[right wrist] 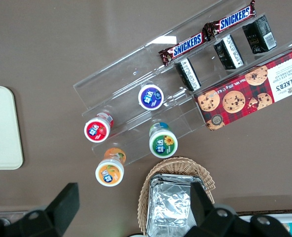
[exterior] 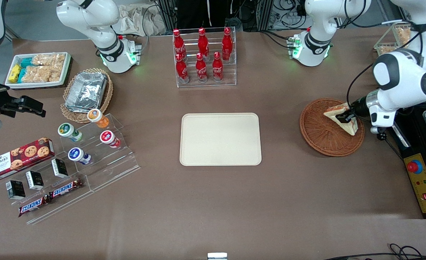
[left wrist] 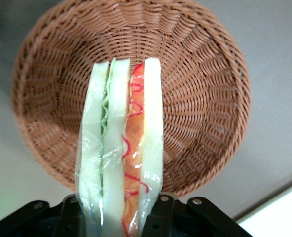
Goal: Place sandwich from basket to tray
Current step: 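Lift the sandwich and carry it with the left gripper over the tray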
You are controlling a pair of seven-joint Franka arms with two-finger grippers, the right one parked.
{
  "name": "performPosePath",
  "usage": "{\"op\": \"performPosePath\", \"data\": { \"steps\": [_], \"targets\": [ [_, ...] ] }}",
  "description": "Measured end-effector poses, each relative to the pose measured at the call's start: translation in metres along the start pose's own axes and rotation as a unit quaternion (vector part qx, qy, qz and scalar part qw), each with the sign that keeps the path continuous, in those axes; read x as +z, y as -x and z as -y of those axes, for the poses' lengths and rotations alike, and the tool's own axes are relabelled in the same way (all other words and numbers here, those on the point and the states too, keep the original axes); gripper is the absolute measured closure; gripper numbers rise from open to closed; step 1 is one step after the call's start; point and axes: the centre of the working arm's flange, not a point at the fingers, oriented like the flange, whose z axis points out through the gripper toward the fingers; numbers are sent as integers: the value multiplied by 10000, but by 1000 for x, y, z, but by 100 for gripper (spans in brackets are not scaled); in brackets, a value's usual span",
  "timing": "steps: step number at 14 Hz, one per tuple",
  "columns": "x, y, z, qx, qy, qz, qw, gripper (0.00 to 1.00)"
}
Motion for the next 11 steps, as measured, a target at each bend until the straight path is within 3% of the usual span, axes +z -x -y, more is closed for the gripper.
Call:
{"op": "performPosePath", "data": {
  "steps": [4, 8, 11],
  "targets": [
    [-77, 14, -34, 550, -157, 178, 9982, 61],
    [-122, 53, -86, 1178, -301, 122, 9925, 62],
    [-120, 93, -130, 1734, -441, 54, 9839, 63]
  ]
}}
